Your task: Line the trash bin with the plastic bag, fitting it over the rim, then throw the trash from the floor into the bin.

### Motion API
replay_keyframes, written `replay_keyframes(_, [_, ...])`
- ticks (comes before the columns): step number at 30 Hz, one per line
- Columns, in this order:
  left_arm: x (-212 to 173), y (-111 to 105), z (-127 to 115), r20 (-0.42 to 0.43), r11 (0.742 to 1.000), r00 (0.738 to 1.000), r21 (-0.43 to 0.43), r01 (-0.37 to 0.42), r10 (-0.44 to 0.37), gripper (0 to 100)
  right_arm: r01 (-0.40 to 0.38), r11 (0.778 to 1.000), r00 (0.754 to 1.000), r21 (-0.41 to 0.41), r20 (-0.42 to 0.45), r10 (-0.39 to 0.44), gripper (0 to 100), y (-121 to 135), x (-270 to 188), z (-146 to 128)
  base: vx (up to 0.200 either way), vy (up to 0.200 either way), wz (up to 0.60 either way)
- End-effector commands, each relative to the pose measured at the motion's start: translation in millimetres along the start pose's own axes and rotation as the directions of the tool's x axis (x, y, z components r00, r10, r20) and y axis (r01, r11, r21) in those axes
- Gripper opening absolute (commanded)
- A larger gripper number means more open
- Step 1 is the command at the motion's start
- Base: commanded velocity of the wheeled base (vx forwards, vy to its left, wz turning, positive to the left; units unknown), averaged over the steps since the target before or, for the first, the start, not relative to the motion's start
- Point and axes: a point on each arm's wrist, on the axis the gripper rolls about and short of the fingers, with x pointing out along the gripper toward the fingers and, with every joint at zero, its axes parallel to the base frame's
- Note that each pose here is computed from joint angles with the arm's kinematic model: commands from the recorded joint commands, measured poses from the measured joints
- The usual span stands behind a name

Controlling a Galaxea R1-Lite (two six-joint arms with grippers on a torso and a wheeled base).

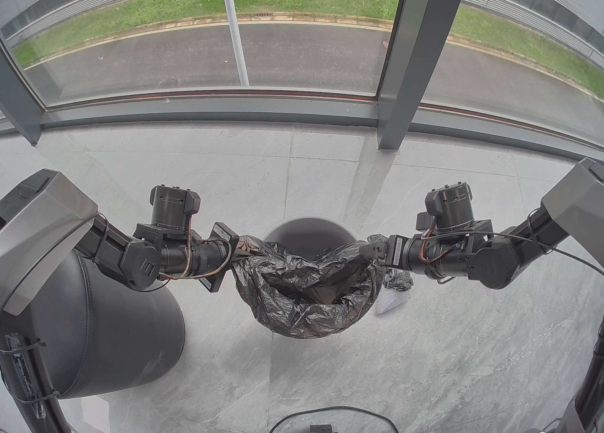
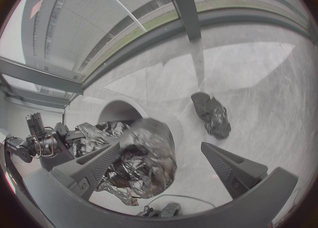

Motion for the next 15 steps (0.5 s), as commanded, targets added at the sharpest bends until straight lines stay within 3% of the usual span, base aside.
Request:
replay_keyframes(1, [-2, -2, -1, -0.001, 1.000, 1.000, 0.005, 0.005, -0.005, 0, -0.053, 0.994, 0.992, -0.093, 0.107, 0.063, 100, 16, -18, 29, 0.000, 0.000, 0.00])
replay_keyframes(2, [-3, -2, -1, 0.000, 1.000, 1.000, 0.005, 0.007, -0.007, 0, -0.059, 0.988, 0.989, -0.145, 0.126, 0.078, 100, 21, -17, 35, 0.000, 0.000, 0.00])
replay_keyframes(3, [-3, -2, -1, 0.000, 1.000, 1.000, 0.005, 0.007, -0.007, 0, -0.059, 0.988, 0.989, -0.145, 0.126, 0.078, 100, 21, -17, 35, 0.000, 0.000, 0.00])
replay_keyframes(6, [-8, -7, -3, 0.002, 1.000, 1.000, 0.015, 0.019, -0.019, 0, -0.088, 0.937, 0.980, -0.339, 0.139, 0.142, 100, 38, -7, 43, 0.000, 0.000, 0.00])
replay_keyframes(8, [-11, -9, -4, 0.003, 0.999, 1.000, 0.025, 0.025, -0.025, 0, -0.116, 0.904, 0.975, -0.412, 0.126, 0.183, 100, 47, -2, 44, 0.000, 0.000, 0.00])
replay_keyframes(9, [-11, -9, -4, 0.003, 0.999, 1.000, 0.025, 0.025, -0.025, 0, -0.116, 0.904, 0.975, -0.412, 0.126, 0.183, 100, 47, -2, 44, 0.000, 0.000, 0.00])
replay_keyframes(10, [-16, -13, -5, 0.004, 0.999, 0.999, 0.035, 0.039, -0.039, 0, -0.156, 0.867, 0.966, -0.473, 0.111, 0.235, 100, 57, 8, 45, 0.000, 0.000, 0.00])
replay_keyframes(11, [-17, -14, -5, 0.005, 0.998, 0.999, 0.036, 0.041, -0.042, 0, -0.161, 0.863, 0.965, -0.478, 0.107, 0.239, 100, 57, 10, 45, 0.000, 0.000, 0.00])
replay_keyframes(13, [-20, -18, -11, -0.004, 0.998, 0.999, 0.046, 0.048, -0.048, 0, -0.202, 0.831, 0.953, -0.518, 0.090, 0.288, 100, 66, 19, 45, 0.000, 0.000, 0.00])
replay_keyframes(14, [-20, -18, -11, -0.004, 0.998, 0.999, 0.046, 0.048, -0.048, 0, -0.202, 0.831, 0.953, -0.518, 0.090, 0.288, 100, 66, 19, 45, 0.000, 0.000, 0.00])
replay_keyframes(15, [-25, -19, -15, -0.009, 0.997, 0.998, 0.059, 0.055, -0.054, 0, -0.228, 0.800, 0.946, -0.555, 0.067, 0.317, 100, 71, 29, 42, 0.000, 0.000, 0.00])
